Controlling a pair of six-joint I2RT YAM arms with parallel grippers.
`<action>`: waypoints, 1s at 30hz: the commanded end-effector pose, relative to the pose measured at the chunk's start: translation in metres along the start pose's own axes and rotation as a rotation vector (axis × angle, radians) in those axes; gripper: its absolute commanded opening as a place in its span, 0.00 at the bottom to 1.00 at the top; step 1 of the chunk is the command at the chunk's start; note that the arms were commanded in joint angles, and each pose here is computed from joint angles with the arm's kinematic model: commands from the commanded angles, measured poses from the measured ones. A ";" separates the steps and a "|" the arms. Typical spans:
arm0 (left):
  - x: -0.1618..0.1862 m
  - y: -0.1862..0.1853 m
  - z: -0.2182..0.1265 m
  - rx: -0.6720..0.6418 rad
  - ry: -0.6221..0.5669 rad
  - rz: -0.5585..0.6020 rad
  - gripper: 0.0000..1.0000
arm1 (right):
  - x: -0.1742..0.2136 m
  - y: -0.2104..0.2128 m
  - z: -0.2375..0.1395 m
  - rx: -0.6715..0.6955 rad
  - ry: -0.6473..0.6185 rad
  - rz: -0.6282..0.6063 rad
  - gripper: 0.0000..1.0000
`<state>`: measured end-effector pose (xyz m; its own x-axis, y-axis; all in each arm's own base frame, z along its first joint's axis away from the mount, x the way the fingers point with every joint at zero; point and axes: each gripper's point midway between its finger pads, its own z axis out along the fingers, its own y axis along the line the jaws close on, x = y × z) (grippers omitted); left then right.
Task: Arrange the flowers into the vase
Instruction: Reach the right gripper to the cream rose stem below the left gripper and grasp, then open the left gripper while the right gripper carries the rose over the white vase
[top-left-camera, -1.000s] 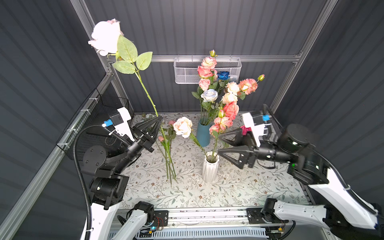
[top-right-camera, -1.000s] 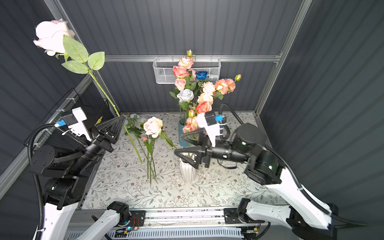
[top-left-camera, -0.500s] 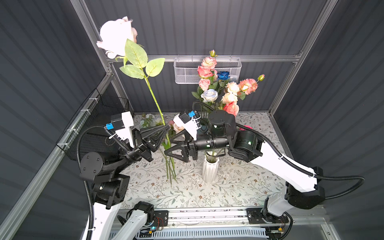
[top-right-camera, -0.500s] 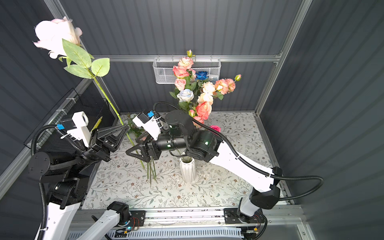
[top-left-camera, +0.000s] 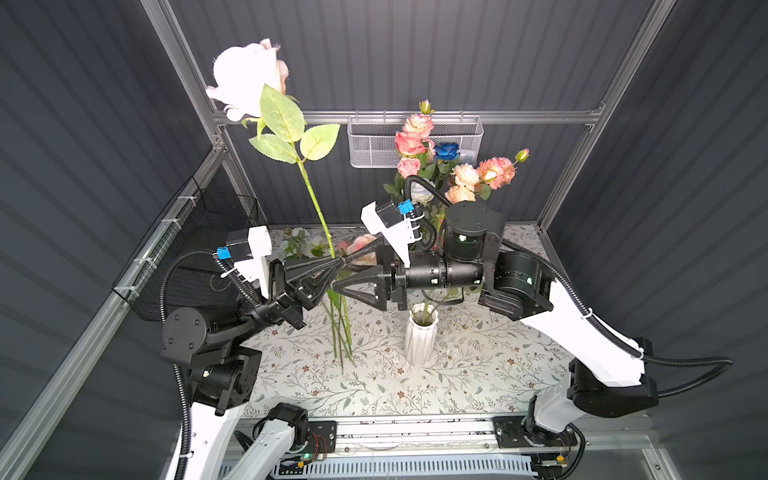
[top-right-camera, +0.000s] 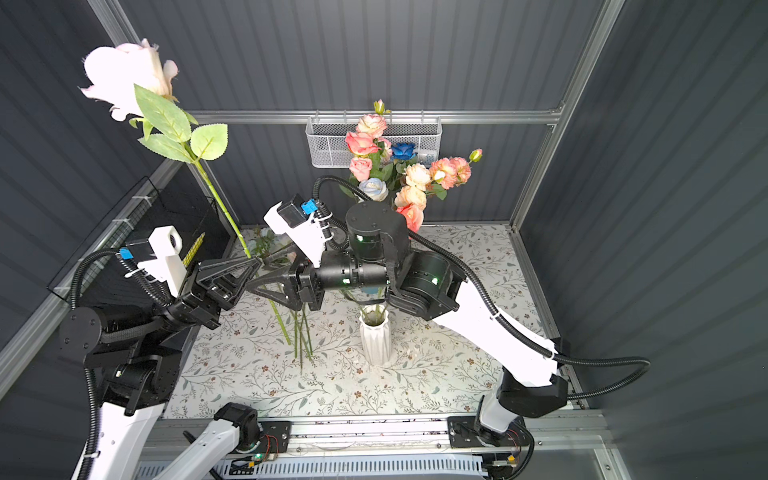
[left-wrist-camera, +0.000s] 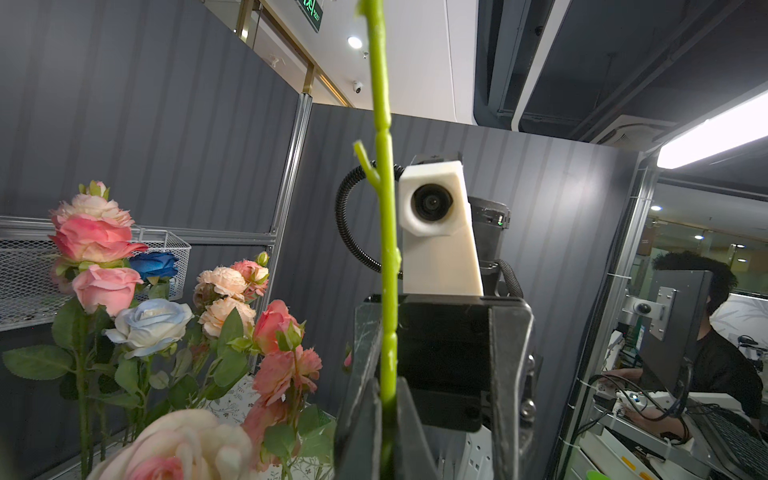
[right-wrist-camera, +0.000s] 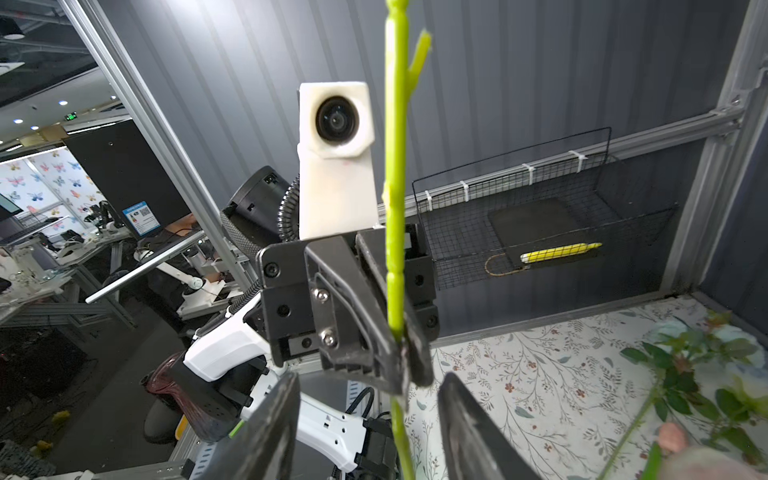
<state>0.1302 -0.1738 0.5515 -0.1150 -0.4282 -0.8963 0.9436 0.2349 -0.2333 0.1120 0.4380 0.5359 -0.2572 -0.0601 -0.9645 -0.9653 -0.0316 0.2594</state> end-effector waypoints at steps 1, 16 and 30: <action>-0.004 -0.010 0.001 0.048 -0.013 0.000 0.00 | 0.020 0.001 0.011 -0.031 0.069 0.013 0.50; -0.010 -0.003 -0.002 -0.015 -0.045 -0.001 0.92 | 0.026 0.000 -0.009 0.028 0.017 0.016 0.00; 0.019 0.037 -0.040 -0.354 -0.014 0.068 1.00 | 0.067 -0.070 -0.116 0.637 -0.035 -0.155 0.00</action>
<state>0.1360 -0.1415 0.5345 -0.0250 -0.4528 -0.8913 0.8331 0.4834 -0.2689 0.1405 0.3365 0.4572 -0.1921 -0.0760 -0.9784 -0.9031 0.4037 0.1460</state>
